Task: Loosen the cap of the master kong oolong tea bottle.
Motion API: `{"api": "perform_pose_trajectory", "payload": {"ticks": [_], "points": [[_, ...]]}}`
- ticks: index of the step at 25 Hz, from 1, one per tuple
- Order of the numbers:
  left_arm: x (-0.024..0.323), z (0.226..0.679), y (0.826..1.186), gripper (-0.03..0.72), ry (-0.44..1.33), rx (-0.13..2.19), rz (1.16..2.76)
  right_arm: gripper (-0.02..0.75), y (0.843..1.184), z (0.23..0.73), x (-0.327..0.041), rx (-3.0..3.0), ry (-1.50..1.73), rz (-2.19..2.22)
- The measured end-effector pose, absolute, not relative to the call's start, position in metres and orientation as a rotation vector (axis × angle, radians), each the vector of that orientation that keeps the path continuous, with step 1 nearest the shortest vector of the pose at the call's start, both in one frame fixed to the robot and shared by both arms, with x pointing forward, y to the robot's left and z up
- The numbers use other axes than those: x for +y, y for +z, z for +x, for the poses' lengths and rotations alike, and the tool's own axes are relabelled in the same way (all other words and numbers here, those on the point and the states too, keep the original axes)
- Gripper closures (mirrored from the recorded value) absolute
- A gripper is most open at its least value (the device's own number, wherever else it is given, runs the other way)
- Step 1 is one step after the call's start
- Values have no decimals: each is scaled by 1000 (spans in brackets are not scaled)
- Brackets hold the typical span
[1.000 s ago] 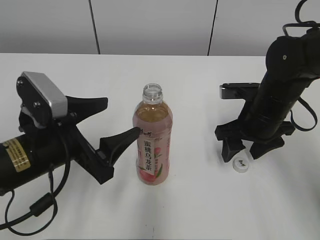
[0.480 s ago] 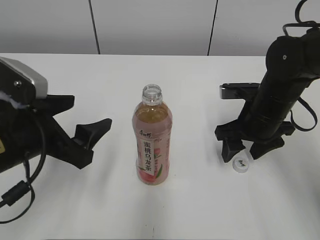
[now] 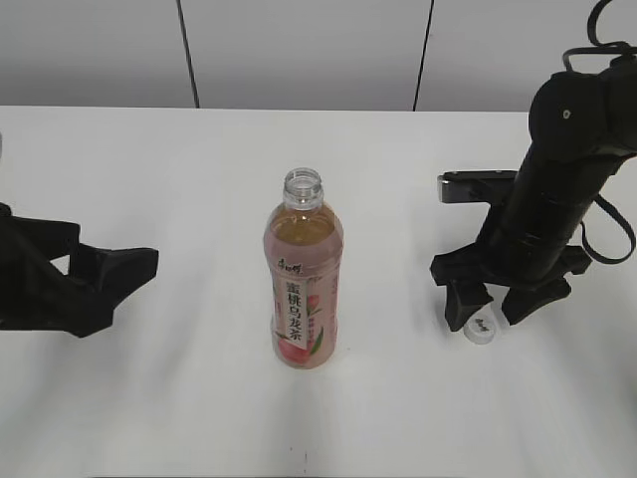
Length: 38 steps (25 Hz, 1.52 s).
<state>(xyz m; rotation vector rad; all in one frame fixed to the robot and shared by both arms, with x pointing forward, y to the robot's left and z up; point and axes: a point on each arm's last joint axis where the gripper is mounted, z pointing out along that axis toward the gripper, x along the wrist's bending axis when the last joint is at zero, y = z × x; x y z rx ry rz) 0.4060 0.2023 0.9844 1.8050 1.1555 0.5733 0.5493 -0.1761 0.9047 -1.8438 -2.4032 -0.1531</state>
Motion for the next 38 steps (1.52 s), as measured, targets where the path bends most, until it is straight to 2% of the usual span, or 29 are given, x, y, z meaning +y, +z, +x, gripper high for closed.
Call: {"api": "perform_pose_trajectory", "payload": {"ticks": [6,9,15,20,25,30,35,38], "points": [[197,407,1036,157,463,1195,1918,195,906,548,-176,-2422,-146,-1810],[201,406,1063,161,424,1226,1964,195,918,547,-177,-2456,-184,-1786],[233,381,1085,166,400,1392,1945,195,971,540,-180,-2555,-390,-1794],[262,338,1102,167,506,1421,1902,195,1014,520,-186,-2595,-471,-1777],[279,300,1108,183,599,1407,1875,198,1037,487,-197,-2578,-431,-1758],[288,275,1109,190,659,1368,1828,214,1038,441,-213,-2526,-422,-1811],[289,272,1077,191,635,1394,1860,216,1042,391,-230,-2538,-503,-1826],[290,268,1070,191,652,1377,1838,216,1049,362,-241,-2579,-624,-1839]]}}
